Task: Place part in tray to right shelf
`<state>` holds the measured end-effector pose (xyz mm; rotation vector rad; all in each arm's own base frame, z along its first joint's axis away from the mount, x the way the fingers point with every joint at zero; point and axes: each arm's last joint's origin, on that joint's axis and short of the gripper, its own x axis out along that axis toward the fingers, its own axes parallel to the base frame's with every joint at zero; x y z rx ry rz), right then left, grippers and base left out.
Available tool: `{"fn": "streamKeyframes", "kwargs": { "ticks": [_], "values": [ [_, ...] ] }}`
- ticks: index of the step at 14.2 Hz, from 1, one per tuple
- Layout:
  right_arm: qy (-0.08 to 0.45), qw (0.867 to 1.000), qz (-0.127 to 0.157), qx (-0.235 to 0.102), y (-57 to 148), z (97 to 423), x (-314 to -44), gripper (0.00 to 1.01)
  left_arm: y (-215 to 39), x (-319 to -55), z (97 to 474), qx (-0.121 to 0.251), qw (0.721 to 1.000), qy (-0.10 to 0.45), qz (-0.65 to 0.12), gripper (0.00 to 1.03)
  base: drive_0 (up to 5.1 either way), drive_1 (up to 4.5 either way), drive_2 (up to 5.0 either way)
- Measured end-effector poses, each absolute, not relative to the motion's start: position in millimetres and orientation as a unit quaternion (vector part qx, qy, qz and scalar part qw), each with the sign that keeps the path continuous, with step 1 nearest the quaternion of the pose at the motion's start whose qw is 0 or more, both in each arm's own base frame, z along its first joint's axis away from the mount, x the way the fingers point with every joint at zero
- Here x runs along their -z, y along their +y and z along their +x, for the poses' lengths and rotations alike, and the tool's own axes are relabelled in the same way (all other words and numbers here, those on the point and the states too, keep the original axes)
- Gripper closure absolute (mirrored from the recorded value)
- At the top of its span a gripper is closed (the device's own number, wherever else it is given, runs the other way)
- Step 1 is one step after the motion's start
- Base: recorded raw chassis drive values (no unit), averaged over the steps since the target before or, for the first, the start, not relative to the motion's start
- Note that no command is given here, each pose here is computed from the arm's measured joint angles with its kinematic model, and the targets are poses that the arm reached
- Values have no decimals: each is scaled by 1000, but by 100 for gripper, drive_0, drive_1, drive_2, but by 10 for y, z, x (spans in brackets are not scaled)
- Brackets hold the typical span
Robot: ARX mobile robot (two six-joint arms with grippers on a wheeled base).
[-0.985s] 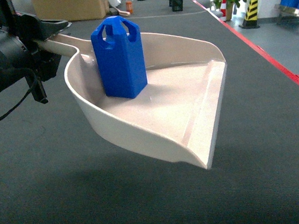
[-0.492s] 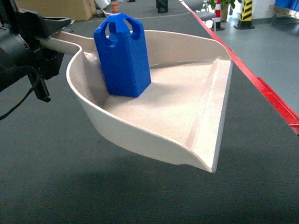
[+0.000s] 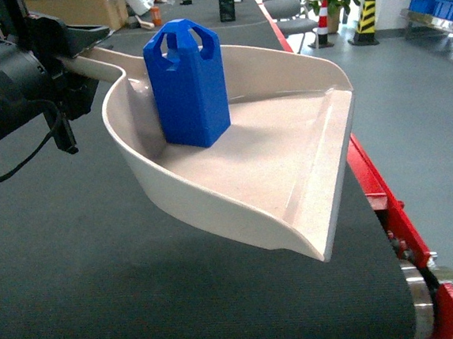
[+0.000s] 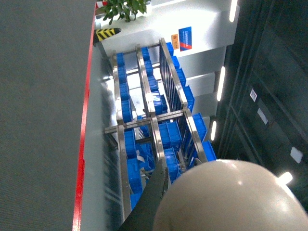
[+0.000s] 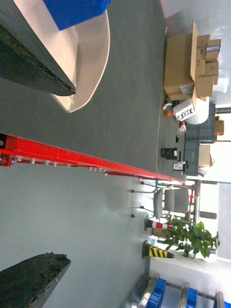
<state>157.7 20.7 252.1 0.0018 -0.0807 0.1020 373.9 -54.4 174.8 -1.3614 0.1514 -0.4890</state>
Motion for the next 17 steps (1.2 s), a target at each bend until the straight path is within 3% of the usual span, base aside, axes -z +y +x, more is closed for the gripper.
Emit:
{"fn": "streamKeyframes", "kwargs": {
  "ticks": [17],
  "values": [
    [-41,998,1,-50,207,1577,-2523,3,-544,-1743,3739,222,747,71,-622,91,502,-243,-243]
  ]
}}
